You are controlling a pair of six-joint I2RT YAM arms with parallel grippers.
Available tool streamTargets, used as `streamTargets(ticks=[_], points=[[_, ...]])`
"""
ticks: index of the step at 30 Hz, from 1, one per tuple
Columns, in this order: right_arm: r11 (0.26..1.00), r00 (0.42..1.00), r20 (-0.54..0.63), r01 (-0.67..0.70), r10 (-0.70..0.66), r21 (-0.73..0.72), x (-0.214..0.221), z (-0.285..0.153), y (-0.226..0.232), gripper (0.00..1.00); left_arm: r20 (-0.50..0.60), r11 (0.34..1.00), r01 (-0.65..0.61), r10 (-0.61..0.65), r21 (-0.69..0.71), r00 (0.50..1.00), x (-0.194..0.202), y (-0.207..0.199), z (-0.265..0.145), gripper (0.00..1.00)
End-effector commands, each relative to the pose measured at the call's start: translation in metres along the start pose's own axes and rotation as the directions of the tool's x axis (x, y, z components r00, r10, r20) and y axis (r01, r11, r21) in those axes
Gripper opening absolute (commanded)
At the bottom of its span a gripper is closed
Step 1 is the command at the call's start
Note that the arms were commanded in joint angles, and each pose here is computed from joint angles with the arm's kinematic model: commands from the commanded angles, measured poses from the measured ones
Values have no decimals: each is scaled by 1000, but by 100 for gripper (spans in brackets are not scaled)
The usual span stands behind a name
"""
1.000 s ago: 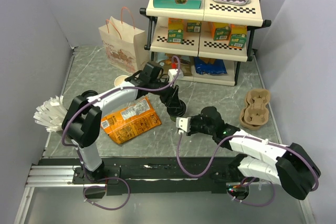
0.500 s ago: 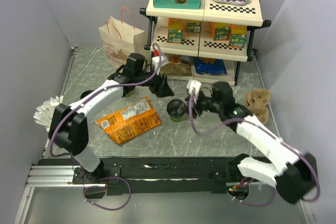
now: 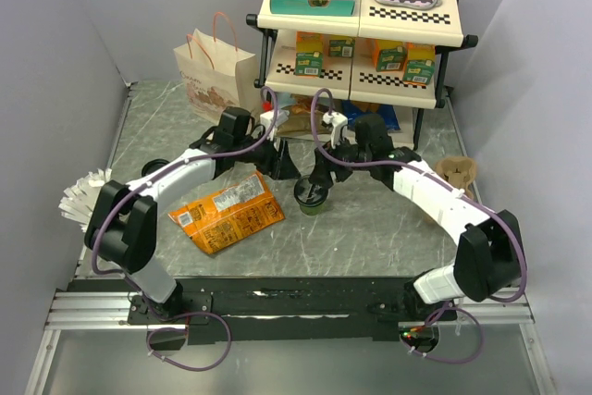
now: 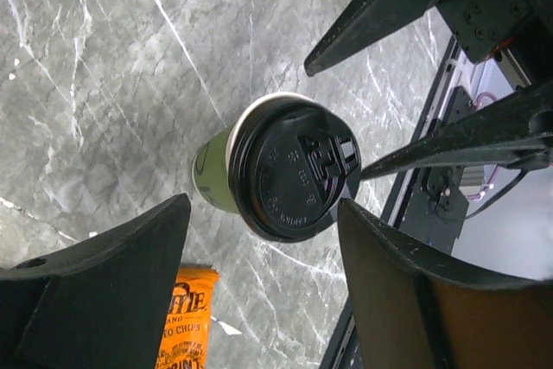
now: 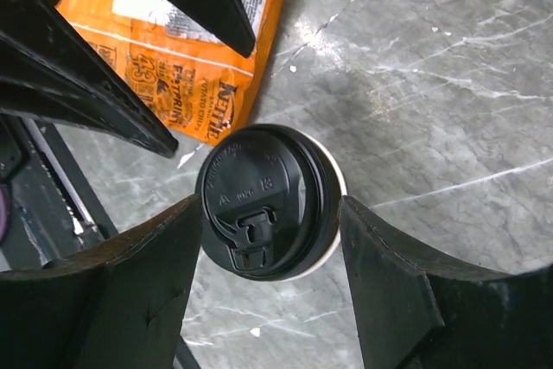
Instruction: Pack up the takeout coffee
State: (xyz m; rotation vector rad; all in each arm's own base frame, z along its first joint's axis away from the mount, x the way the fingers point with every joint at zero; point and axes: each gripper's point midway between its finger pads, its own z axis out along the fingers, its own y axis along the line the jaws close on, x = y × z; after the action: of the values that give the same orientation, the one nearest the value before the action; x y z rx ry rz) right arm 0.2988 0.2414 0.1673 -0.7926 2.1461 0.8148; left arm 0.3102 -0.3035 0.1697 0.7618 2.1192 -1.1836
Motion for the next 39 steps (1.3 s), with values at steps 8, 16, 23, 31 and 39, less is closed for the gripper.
streamTargets(ticks=[8,16,23,31,39], points=[[995,988,-120,-96,99,32,2,11,-10,70,-9,998,23,-22,58,1000,4,0,8,74],[993,982,-149,-110,116,49,7,13,-16,69,-40,995,47,-43,90,998,14,1,13,73],[986,966,-199,-155,164,57,17,16,-21,63,-69,990,69,-61,124,996,22,0,17,72],[981,957,-218,-182,193,69,22,16,-25,58,-86,985,80,-68,151,994,27,-2,19,71],[972,951,-204,-222,232,69,20,13,-25,50,-113,979,92,-72,183,991,32,-6,24,71]])
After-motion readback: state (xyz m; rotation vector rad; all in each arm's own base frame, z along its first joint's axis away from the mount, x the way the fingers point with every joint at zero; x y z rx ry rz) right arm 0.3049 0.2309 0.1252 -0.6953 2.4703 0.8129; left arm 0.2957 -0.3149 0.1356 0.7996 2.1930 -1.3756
